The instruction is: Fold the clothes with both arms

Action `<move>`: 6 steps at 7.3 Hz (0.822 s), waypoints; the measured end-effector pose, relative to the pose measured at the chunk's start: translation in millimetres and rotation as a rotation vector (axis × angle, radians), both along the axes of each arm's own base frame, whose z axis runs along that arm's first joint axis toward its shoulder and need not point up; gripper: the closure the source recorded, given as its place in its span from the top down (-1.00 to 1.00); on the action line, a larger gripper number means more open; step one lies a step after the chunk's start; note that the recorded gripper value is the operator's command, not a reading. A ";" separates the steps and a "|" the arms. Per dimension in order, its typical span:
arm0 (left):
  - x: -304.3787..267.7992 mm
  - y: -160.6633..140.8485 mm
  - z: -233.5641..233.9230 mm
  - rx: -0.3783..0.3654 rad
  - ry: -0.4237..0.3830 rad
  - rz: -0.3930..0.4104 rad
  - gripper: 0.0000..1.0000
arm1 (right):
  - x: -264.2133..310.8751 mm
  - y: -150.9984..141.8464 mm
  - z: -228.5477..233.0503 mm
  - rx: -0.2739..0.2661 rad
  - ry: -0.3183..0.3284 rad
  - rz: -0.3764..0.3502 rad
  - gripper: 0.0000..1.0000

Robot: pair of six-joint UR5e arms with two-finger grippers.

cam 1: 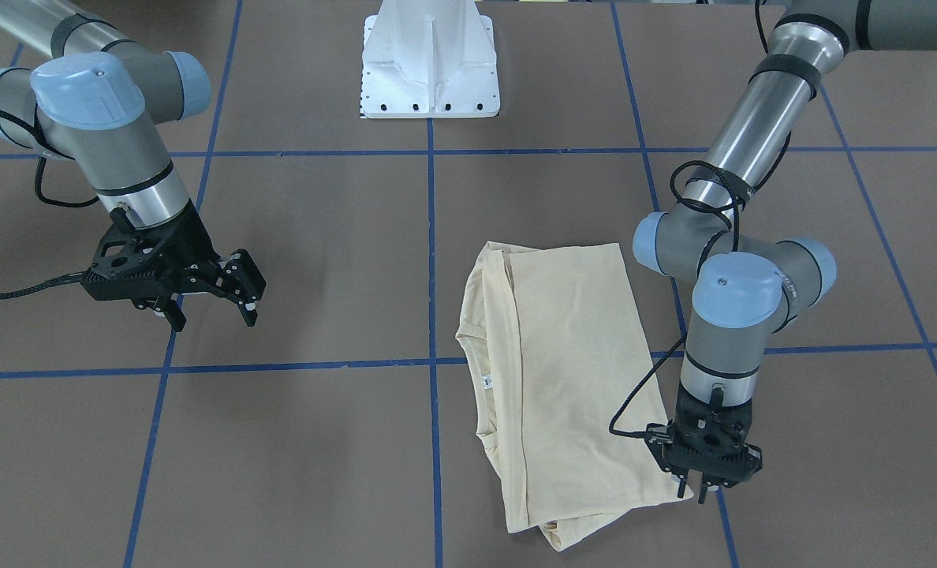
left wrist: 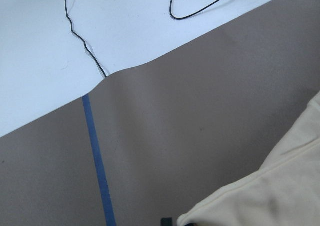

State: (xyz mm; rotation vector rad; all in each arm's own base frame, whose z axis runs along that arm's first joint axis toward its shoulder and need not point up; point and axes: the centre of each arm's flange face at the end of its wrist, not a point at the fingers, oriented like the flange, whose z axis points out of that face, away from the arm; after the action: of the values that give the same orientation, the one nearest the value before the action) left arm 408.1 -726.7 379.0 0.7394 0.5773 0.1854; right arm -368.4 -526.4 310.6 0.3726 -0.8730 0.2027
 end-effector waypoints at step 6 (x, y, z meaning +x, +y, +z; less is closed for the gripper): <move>-36.9 30.4 15.0 0.039 0.070 0.077 1.00 | -247.4 22.5 -128.0 -0.136 -0.086 0.203 0.03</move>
State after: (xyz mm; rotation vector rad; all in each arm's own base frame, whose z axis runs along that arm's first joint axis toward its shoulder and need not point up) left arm 371.2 -696.3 394.0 0.7639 0.6715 0.2434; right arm -615.8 -503.9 182.6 0.3274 -0.9005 0.4665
